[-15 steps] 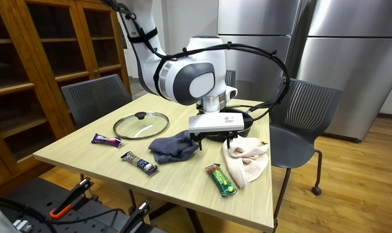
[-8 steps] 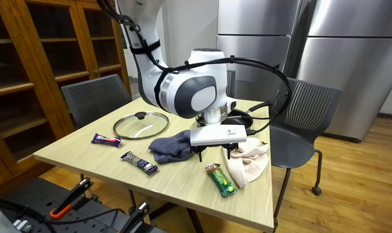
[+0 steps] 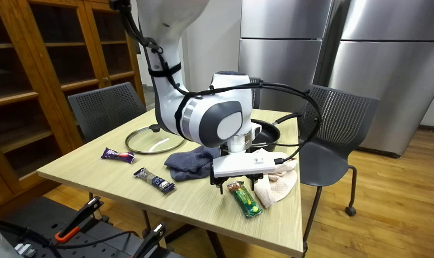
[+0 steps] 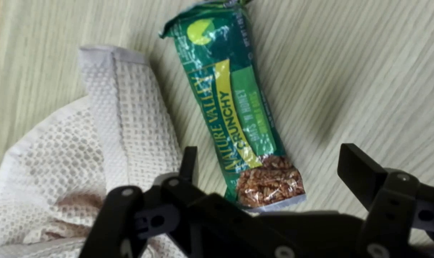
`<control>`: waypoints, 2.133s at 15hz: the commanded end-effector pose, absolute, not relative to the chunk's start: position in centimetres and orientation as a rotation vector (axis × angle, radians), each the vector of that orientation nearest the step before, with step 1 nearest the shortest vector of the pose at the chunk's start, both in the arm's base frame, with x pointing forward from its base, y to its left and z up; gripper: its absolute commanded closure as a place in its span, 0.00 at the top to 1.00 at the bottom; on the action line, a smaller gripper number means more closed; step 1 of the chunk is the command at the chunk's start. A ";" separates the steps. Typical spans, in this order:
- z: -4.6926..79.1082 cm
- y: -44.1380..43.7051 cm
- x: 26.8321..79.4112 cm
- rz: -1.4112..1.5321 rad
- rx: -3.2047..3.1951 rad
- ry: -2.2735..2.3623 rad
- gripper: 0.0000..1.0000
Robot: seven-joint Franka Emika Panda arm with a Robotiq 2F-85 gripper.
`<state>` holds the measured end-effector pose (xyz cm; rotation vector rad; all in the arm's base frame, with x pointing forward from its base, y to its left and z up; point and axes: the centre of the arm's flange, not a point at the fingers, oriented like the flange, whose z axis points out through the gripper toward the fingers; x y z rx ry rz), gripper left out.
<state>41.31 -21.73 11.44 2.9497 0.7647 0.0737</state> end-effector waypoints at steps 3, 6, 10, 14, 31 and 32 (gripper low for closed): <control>10.8 -23.3 41.1 0.063 2.885 0.824 1.00; 10.4 -23.4 41.1 0.048 2.882 0.845 1.00; 10.3 -23.3 41.1 0.049 2.884 0.857 1.00; 10.2 -23.4 41.2 0.053 2.887 0.852 0.58; 18.0 -19.3 45.9 0.159 2.959 0.332 0.06; 18.8 -18.7 46.7 0.170 2.961 0.297 0.06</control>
